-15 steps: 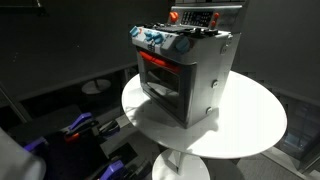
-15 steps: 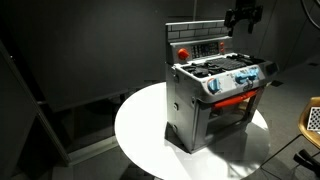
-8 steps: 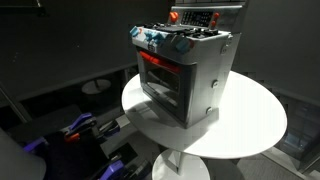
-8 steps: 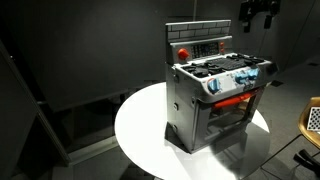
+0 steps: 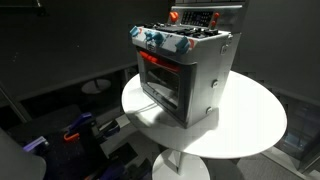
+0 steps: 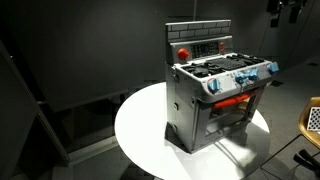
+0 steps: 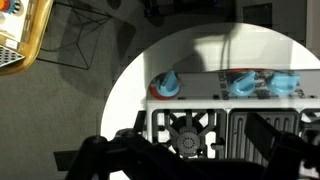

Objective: Press the top button on the right side of the stove

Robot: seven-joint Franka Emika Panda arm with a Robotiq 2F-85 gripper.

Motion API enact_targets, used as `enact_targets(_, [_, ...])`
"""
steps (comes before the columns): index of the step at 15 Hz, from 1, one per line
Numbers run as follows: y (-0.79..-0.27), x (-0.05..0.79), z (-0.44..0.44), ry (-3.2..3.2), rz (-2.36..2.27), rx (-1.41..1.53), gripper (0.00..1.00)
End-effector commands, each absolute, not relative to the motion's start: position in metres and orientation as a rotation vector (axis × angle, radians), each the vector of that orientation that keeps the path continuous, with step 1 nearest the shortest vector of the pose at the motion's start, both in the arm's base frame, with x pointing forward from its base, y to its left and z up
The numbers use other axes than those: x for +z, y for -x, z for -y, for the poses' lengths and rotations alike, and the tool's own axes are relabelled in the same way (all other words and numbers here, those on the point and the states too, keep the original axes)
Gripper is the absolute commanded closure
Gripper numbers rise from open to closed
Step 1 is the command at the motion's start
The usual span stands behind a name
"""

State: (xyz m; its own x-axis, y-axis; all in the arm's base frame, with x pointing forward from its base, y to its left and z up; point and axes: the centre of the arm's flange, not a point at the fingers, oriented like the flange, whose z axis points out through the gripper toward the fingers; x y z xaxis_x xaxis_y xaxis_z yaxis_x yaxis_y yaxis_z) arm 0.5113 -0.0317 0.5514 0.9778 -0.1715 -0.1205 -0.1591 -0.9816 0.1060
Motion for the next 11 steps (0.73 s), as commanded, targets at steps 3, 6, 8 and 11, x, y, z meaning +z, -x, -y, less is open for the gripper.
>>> enact_targets(3, [-0.442, 0.557, 0.021, -3.052, 0.124, -0.170, 0.00])
enact_targets(6, [-0.426, 0.558, 0.018, -3.056, 0.116, -0.162, 0.00])
enact_targets(8, [-0.441, 0.558, 0.018, -3.040, 0.145, -0.185, 0.00])
enact_targets(11, [-0.438, 0.557, 0.018, -3.039, 0.144, -0.186, 0.00])
